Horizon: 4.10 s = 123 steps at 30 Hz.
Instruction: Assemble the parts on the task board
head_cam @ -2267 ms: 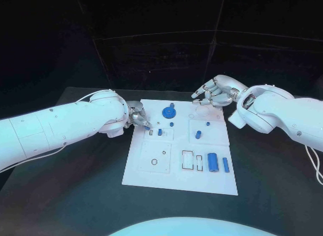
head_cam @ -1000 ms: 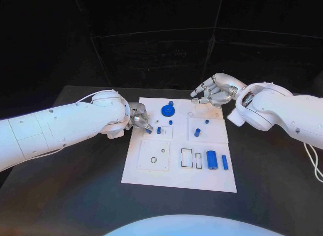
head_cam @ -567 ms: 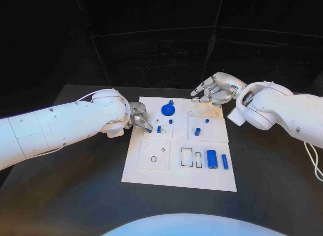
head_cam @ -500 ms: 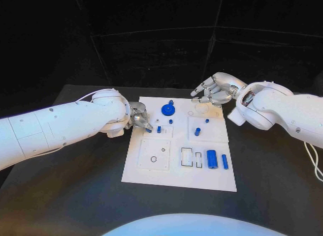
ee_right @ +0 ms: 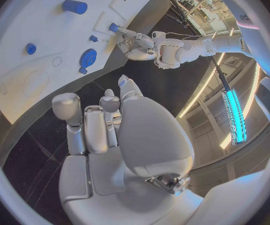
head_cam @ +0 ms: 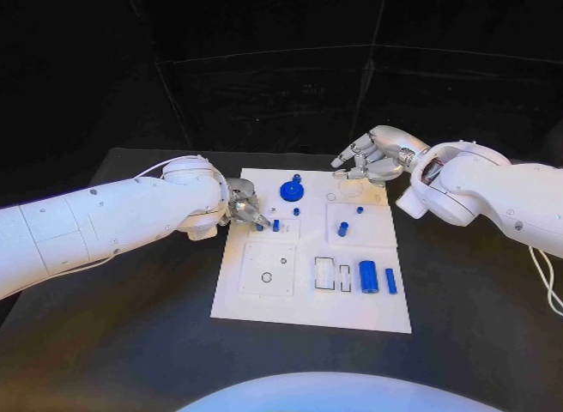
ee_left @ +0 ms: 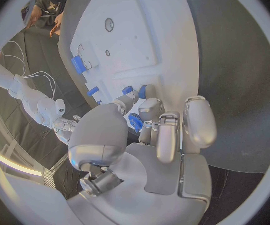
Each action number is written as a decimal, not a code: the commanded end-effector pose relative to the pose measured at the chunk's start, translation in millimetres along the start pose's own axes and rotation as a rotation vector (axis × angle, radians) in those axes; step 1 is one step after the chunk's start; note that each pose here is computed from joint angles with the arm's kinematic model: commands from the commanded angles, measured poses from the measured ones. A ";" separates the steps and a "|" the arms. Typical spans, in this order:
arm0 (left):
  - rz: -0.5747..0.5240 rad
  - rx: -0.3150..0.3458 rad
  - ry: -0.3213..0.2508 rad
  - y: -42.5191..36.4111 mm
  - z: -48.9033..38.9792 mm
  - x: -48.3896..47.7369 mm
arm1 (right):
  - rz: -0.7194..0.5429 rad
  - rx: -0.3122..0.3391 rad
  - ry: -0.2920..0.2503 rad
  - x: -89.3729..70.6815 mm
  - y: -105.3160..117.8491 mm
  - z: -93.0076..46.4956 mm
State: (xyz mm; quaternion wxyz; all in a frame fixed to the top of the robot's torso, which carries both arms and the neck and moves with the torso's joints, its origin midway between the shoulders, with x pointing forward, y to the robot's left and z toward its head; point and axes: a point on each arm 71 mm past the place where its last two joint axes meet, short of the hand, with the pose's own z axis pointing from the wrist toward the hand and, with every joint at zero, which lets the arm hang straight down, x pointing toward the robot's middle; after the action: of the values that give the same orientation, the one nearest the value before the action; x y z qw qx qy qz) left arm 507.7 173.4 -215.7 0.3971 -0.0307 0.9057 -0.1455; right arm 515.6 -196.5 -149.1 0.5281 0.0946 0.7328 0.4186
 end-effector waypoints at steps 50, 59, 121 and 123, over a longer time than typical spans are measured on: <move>-0.251 0.536 -0.388 -26.6 -6.9 -30.3 | -0.002 -0.014 0.001 0.6 2.7 1.6; 0.004 0.588 -0.371 -43.5 7.8 -20.8 | -0.001 -0.017 0.004 1.9 3.9 3.0; 0.215 0.441 -0.222 -61.3 46.1 -3.6 | -0.006 -0.026 0.014 6.1 8.1 6.8; 0.214 0.443 -0.224 -61.2 46.2 -3.8 | -0.006 -0.026 0.014 6.2 8.2 6.8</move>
State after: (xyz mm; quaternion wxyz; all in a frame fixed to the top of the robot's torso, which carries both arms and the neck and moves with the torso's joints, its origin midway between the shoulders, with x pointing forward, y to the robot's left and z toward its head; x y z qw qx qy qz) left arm 541.6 104.0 -220.5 0.5146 0.1308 0.7936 -0.2972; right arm 516.5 -185.4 -149.5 0.5256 0.0869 0.7325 0.4238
